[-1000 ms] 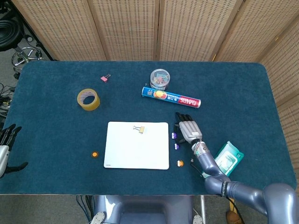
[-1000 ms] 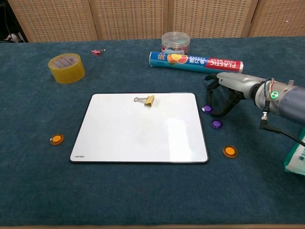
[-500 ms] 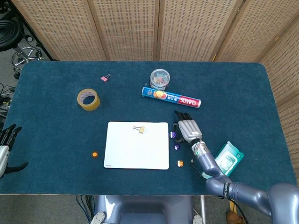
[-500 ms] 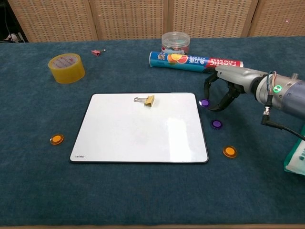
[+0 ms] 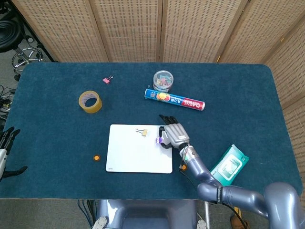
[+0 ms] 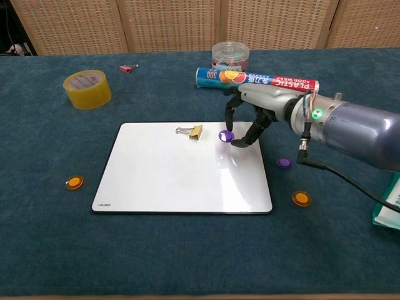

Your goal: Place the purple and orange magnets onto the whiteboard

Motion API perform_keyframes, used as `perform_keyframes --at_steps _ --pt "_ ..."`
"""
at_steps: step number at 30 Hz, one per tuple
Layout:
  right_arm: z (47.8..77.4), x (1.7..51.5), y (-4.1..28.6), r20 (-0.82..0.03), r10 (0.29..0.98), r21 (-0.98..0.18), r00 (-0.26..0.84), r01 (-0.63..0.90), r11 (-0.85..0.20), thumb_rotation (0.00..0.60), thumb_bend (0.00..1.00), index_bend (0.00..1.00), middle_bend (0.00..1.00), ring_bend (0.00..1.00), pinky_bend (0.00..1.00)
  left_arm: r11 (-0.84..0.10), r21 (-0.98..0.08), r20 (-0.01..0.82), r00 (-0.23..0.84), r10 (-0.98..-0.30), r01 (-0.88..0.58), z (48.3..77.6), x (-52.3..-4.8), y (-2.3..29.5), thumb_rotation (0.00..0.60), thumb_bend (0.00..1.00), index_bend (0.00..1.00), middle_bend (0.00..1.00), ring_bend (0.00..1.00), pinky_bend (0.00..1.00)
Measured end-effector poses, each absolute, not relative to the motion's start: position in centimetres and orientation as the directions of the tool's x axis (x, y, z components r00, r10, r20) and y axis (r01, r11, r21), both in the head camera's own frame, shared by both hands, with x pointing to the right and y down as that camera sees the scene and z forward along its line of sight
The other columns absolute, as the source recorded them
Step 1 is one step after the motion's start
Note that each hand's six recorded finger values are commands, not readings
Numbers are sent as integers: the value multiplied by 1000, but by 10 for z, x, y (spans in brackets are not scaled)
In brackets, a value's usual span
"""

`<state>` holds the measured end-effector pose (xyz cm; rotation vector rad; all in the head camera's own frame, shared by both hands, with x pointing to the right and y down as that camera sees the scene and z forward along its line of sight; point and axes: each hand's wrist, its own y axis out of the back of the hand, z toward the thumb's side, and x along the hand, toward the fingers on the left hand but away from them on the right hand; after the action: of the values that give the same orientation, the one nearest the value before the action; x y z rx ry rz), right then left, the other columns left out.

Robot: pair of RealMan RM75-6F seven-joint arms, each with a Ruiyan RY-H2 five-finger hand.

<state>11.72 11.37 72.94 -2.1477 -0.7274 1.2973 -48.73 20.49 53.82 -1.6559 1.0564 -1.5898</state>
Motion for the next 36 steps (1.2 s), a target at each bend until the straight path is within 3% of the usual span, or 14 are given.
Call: perform_keyframes --at_steps 6,12,15,26,36 --pt "733 96 116 -635 660 -657 401 168 -735 600 433 521 0 0 0 -497 -855 507 -35 -861 -146 536 -489 205 600 112 0 0 0 0" --pt "736 94 119 -660 639 -641 394 147 -753 600 410 328 0 0 0 -492 -857 503 -37 -864 -152 533 -491 204 600 112 0 0 0 0" --pt "735 95 121 -666 632 -636 395 142 -759 600 390 290 0 0 0 -493 -857 503 -35 -863 -152 533 -491 205 600 112 0 0 0 0" --pt "706 115 121 -630 663 -681 404 122 -722 600 391 335 0 0 0 -491 -858 501 -35 -865 -150 532 -491 205 600 112 0 0 0 0" --pt "707 181 153 -700 640 -667 317 31 -744 600 390 336 0 0 0 -494 -857 503 -32 -864 -144 533 -489 206 600 111 0 0 0 0"
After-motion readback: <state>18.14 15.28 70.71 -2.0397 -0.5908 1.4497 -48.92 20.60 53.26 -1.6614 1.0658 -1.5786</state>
